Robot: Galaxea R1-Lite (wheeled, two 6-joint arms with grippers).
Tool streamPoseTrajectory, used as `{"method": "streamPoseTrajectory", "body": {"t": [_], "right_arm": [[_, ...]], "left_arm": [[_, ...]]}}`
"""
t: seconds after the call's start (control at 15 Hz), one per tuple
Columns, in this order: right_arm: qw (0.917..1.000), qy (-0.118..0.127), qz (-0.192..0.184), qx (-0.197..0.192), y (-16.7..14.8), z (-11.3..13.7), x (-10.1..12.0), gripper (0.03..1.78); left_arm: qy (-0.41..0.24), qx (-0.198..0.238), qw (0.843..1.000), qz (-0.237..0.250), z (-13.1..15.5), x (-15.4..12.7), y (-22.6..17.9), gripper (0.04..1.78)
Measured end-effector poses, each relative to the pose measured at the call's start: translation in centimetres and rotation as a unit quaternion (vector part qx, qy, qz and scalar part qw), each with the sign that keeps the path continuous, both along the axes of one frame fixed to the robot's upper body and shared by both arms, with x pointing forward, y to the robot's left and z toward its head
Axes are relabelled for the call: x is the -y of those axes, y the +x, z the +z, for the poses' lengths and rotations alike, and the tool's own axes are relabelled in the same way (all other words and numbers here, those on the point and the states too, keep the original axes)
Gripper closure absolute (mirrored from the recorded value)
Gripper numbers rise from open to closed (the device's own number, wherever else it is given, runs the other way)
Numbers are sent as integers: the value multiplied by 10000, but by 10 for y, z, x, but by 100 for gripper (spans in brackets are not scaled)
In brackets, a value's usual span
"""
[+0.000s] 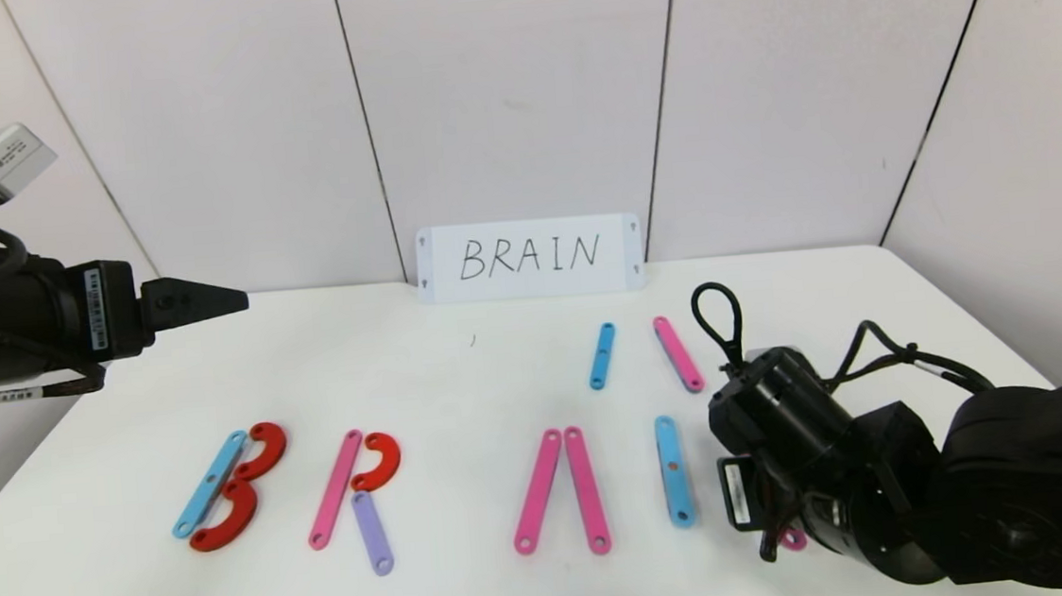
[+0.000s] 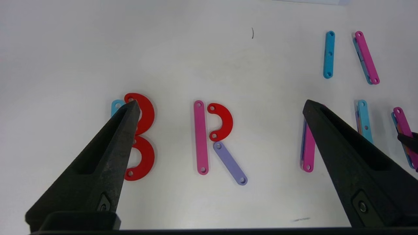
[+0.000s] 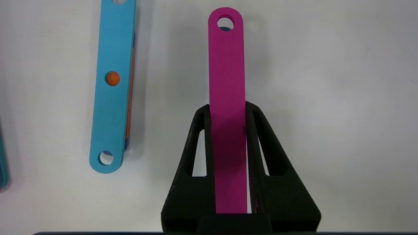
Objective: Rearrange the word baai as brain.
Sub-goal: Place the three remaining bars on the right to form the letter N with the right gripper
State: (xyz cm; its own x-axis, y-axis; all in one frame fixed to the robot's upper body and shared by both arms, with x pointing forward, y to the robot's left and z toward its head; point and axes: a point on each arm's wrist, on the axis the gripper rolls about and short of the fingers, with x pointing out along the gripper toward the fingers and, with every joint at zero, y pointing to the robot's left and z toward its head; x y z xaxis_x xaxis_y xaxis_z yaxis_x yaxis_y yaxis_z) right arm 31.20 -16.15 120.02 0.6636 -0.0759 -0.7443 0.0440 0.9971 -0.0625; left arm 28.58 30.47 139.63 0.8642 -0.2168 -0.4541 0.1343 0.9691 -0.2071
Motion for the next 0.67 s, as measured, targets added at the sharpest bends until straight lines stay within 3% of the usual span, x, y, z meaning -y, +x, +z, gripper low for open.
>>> {"method": "streamPoseTrajectory", "body": {"t": [0.67], "right_arm": [[9999, -71, -32, -82, 10, -10, -6, 151]], "left_arm": [[3, 0, 10000, -1, 0, 0, 1, 8]]}}
